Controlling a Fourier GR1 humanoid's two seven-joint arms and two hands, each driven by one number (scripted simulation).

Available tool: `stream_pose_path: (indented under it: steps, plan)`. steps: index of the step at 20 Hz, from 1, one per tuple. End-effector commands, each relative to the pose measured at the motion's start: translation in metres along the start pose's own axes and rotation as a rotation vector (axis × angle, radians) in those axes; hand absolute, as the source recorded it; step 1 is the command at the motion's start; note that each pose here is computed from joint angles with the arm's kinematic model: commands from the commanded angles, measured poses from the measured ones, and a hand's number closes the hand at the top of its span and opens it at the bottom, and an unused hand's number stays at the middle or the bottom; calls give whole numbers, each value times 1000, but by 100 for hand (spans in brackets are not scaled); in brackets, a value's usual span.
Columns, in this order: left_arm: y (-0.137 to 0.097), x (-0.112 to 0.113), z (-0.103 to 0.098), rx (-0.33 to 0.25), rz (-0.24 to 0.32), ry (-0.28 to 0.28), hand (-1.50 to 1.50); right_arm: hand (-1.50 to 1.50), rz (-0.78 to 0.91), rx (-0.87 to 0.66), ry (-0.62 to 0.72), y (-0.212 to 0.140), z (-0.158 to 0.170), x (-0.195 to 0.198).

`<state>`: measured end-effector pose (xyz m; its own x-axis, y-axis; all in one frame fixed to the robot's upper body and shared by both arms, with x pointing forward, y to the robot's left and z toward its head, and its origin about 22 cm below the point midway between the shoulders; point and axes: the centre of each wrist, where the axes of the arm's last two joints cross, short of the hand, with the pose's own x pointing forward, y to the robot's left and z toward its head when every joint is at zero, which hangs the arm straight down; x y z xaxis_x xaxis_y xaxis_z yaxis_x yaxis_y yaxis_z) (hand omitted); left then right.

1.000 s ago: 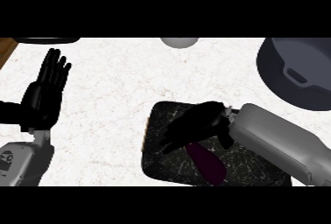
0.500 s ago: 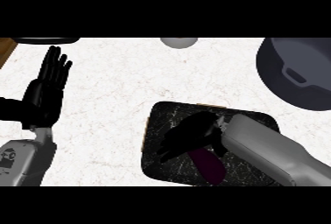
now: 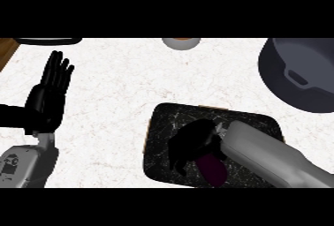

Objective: Pick the eggplant from the tray and place it in the pot

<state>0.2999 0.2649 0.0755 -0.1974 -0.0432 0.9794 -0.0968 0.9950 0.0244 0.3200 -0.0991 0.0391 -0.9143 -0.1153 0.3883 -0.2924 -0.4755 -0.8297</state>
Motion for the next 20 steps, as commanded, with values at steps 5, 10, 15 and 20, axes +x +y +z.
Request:
stream_pose_path:
  steps: [5,10,15,20]
  plan:
    - [1,-5,-3,27,-1,3,0,150,-31,11,-174,35,-12,17]
    - [-1,8,-7,-2,-7,5,0,150,17,-73,-122,37,-28,31]
    - [-7,11,-3,9,-13,13,0,150,48,-230,-53,-13,21,22]
    - [13,2,0,36,-16,6,0,150,-154,-542,793,-2,87,-29]
